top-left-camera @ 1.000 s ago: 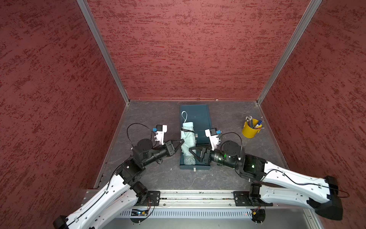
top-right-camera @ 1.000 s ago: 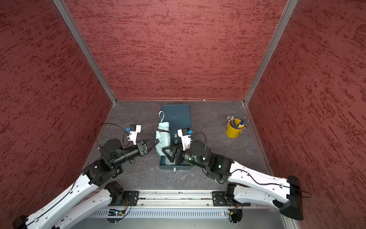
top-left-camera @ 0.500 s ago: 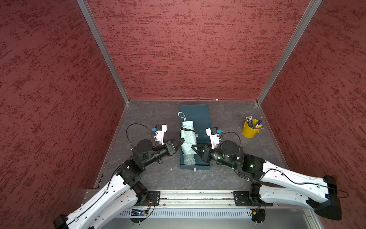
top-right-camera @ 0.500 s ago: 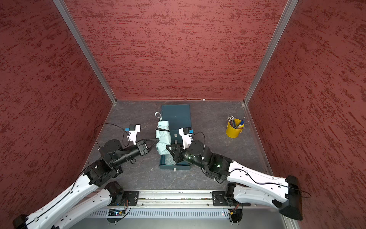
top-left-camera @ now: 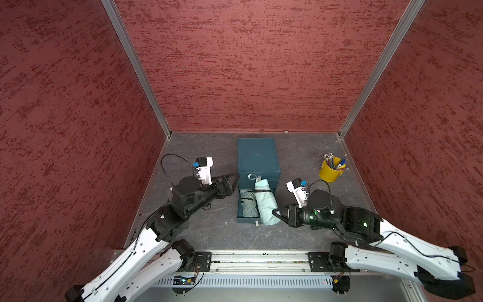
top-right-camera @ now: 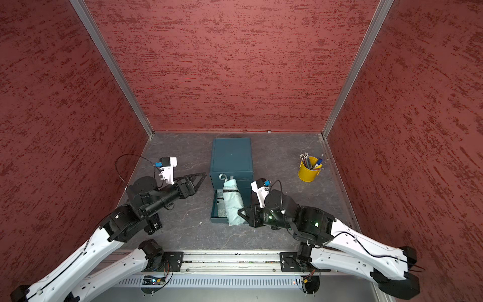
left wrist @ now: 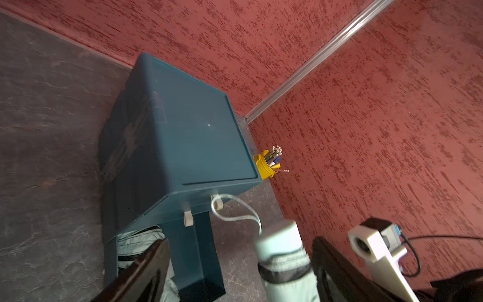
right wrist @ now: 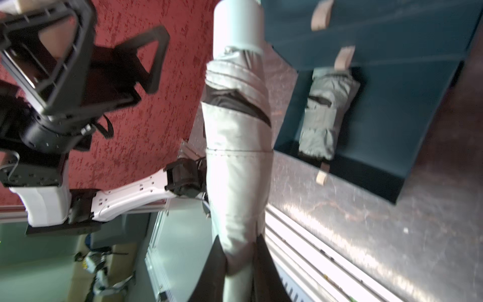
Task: Place the umbrella in the drawer by color
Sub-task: Place the umbrella in the drawer, then close the drawer in the storage box, then reset both arms
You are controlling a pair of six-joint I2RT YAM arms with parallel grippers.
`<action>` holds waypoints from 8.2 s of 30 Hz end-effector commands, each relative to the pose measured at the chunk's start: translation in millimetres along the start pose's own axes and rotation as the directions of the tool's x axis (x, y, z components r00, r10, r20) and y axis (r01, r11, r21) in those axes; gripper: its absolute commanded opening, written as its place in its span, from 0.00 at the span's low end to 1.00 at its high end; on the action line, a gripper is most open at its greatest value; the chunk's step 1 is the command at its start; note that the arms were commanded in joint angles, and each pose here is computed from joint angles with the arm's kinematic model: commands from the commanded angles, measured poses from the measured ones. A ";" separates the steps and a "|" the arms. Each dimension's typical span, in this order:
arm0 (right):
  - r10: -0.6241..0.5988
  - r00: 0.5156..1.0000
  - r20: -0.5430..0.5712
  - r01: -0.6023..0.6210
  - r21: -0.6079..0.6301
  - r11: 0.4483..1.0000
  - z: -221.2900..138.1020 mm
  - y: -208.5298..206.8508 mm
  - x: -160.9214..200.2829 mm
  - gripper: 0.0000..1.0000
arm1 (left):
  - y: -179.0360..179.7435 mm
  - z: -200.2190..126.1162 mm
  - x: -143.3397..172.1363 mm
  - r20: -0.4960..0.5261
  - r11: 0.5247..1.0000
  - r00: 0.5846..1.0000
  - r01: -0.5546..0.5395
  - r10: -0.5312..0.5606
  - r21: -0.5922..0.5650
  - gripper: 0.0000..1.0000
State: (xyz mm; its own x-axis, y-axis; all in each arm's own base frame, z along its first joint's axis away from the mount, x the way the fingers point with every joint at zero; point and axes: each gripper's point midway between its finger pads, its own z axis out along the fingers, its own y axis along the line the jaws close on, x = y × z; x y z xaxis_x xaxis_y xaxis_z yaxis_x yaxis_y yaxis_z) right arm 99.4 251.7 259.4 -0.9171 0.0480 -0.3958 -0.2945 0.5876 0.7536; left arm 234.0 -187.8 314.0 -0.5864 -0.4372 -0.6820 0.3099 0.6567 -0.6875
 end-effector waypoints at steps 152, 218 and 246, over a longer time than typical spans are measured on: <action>-0.603 0.650 0.463 0.411 0.454 0.791 199.0 -126.3 -30.9 0.57 | 119.8 106.2 50.3 -0.347 0.874 0.923 -0.301 0.166 -0.381 0.57; -0.616 0.561 0.553 -0.254 0.823 0.508 -116.9 -215.5 -143.0 0.98 | 244.5 -33.1 -98.5 0.272 0.507 0.749 -0.097 0.604 -0.857 1.00; -0.674 0.559 0.484 -0.056 0.832 0.552 -54.9 -340.3 -222.4 0.98 | 320.8 44.0 -55.0 0.143 0.638 0.816 -0.316 0.561 -0.702 1.00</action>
State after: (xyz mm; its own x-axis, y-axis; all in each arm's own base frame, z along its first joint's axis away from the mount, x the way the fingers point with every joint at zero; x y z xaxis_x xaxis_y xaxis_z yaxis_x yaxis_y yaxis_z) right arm 367.2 -23.2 89.8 -0.2629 0.0422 -0.9639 0.2368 0.9713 -0.0221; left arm 393.1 31.8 101.5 -0.2753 -0.1224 -0.9535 -0.2181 0.9739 -0.0621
